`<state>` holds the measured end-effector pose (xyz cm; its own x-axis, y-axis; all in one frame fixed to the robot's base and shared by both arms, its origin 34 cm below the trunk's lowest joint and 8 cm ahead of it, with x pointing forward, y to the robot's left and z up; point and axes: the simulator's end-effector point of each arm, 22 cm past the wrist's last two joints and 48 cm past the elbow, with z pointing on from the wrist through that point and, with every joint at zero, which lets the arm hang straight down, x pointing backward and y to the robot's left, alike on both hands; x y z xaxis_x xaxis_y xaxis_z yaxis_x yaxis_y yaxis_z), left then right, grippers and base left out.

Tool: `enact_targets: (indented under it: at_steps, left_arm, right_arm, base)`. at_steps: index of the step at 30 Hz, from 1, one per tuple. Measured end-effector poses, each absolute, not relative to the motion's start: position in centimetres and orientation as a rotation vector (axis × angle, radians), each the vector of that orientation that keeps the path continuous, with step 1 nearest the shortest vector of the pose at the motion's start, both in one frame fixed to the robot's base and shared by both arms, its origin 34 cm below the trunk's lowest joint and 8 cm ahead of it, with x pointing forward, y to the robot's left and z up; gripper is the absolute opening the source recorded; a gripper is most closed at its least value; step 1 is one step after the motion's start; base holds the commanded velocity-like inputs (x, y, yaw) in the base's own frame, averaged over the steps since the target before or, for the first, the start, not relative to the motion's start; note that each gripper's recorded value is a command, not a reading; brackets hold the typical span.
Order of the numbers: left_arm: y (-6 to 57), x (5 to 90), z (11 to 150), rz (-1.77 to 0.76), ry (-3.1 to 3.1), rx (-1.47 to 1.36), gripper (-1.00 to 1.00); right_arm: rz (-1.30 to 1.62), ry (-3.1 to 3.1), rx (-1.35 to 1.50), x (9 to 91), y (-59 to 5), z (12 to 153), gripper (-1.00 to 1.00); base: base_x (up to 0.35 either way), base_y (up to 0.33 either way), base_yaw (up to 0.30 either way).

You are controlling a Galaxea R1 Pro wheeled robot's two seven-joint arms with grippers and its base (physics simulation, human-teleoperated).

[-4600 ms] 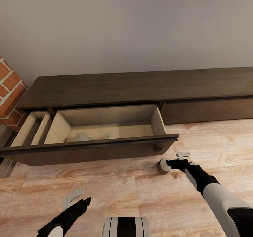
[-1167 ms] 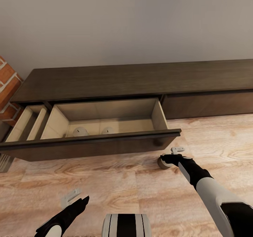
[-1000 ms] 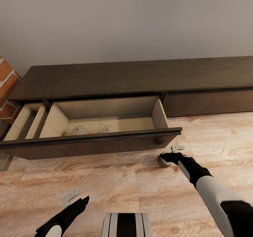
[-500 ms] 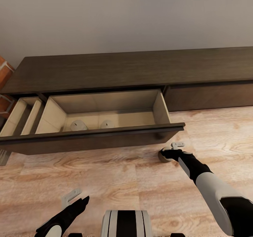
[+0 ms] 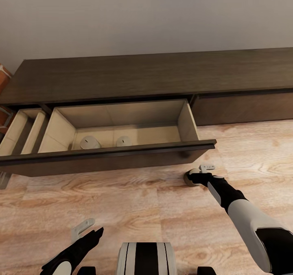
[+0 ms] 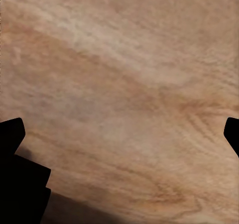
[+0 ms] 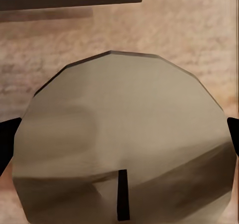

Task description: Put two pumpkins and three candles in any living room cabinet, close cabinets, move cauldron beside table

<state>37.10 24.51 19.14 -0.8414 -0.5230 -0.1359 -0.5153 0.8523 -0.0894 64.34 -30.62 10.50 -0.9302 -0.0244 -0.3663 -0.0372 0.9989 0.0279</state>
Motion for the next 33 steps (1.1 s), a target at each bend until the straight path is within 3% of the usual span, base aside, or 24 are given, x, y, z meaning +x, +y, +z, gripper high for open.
enact_targets:
  at_steps: [33]
  left_arm:
    - [24.8,36.9,19.8,-0.058,2.865,-0.8,1.0]
  right_arm:
    - [0.053,2.743,-0.045,65.2,-30.4,11.7,-1.0]
  base:
    - [-0.003,-0.001,0.0]
